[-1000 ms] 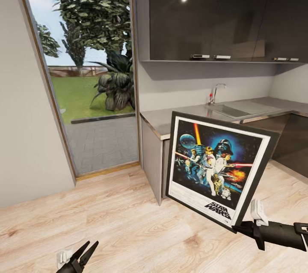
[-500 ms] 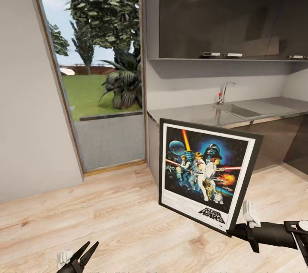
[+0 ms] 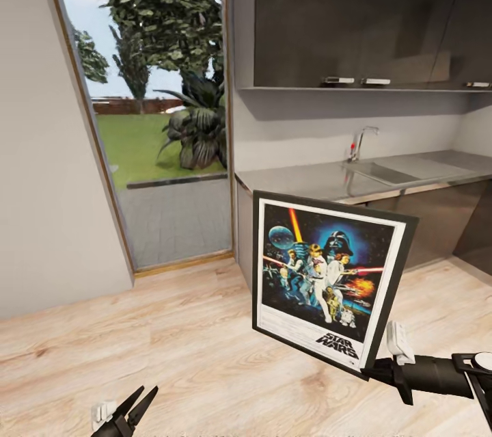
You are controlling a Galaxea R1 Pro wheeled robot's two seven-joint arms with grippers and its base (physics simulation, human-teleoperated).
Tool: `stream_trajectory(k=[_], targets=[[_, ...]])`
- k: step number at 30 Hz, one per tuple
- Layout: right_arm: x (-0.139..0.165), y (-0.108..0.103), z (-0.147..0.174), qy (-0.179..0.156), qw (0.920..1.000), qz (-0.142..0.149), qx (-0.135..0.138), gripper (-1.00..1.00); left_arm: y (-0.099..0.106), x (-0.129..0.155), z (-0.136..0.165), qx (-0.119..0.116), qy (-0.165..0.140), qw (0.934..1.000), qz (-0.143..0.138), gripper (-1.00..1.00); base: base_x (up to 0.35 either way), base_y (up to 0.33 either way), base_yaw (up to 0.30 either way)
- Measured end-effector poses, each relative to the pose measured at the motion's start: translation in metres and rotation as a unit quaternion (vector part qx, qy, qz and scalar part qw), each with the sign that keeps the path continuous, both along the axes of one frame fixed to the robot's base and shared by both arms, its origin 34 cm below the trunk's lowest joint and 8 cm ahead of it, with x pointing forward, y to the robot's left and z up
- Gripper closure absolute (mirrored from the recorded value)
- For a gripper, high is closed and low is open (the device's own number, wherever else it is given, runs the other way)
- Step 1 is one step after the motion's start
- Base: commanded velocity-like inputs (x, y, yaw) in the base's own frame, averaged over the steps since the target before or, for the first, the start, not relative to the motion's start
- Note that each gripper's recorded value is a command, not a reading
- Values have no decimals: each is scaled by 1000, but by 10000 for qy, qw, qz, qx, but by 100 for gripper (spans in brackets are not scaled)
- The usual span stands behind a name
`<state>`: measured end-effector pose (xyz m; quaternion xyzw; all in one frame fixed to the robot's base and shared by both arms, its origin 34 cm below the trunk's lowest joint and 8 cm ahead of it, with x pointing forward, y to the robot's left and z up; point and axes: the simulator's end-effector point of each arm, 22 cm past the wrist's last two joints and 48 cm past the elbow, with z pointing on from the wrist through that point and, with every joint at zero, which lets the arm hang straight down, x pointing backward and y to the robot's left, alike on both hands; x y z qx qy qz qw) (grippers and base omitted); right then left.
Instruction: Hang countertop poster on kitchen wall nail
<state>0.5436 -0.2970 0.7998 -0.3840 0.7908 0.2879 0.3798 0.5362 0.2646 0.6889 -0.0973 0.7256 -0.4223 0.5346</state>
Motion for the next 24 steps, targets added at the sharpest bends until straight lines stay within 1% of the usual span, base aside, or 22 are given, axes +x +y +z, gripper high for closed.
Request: stream_trajectory(k=[11, 24], targets=[[1, -1, 12, 69, 10000, -18, 16, 100, 0, -2, 11, -4, 93, 10000, -2, -100, 0, 0, 0], [1, -2, 32, 75, 10000, -42, 26, 100, 0, -3, 30, -3, 114, 9999, -1, -100, 0, 0, 0]])
